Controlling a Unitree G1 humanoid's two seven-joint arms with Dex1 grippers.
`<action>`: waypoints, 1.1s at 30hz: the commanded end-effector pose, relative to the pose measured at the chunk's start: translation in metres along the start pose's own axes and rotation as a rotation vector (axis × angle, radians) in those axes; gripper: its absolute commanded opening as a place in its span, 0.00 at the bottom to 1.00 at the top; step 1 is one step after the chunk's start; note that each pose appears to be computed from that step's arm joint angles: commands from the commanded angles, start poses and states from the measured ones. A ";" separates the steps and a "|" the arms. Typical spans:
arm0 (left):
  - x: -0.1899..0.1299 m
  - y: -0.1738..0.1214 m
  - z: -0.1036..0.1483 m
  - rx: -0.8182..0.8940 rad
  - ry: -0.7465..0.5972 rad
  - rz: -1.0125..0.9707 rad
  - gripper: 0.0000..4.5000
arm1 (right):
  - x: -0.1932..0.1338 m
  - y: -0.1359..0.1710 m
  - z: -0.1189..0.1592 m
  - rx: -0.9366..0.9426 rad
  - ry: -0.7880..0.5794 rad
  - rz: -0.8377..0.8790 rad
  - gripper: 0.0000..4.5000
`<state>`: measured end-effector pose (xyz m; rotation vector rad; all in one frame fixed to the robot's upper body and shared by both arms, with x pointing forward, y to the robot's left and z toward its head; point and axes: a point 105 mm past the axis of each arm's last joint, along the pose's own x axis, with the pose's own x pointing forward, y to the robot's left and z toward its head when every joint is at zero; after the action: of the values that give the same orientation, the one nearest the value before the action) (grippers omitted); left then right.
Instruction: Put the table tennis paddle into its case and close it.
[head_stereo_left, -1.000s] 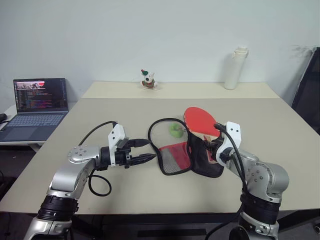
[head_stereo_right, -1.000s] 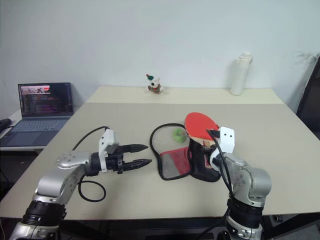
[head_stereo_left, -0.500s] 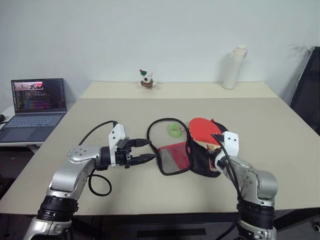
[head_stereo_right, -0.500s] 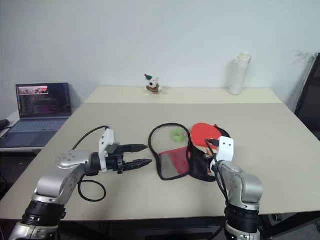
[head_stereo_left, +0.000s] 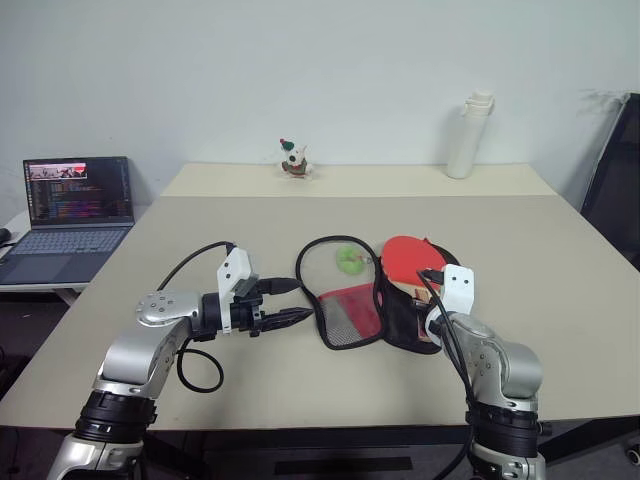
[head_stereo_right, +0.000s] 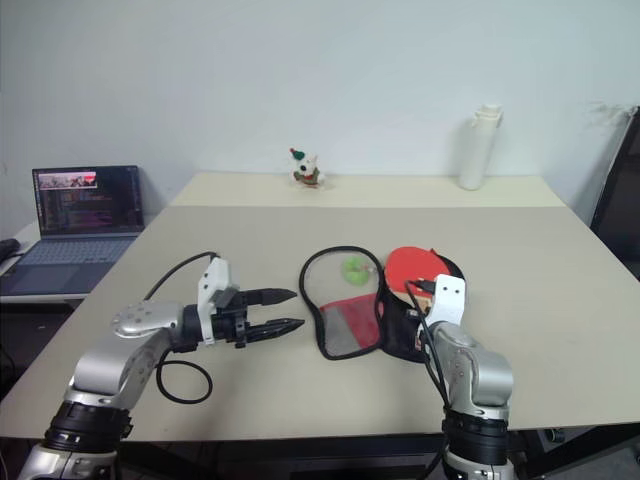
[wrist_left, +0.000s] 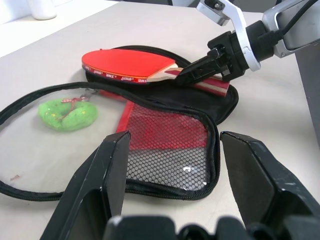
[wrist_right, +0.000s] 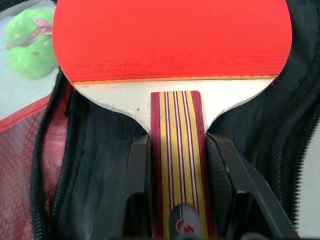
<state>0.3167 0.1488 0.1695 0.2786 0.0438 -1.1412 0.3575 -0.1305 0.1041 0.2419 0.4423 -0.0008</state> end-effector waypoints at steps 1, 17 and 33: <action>-0.002 0.000 0.012 0.043 -0.023 0.002 0.69 | -0.003 -0.002 0.013 0.006 -0.068 -0.013 0.25; -0.004 0.001 0.010 0.040 -0.017 0.014 0.69 | -0.013 0.013 0.016 -0.048 -0.081 0.076 0.92; -0.013 0.055 -0.038 0.040 0.137 0.273 0.23 | -0.115 0.032 0.043 -0.547 -0.089 0.795 0.93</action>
<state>0.3592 0.1937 0.1389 0.3565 0.1330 -0.8533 0.2839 -0.1188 0.1781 -0.1122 0.3016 0.7891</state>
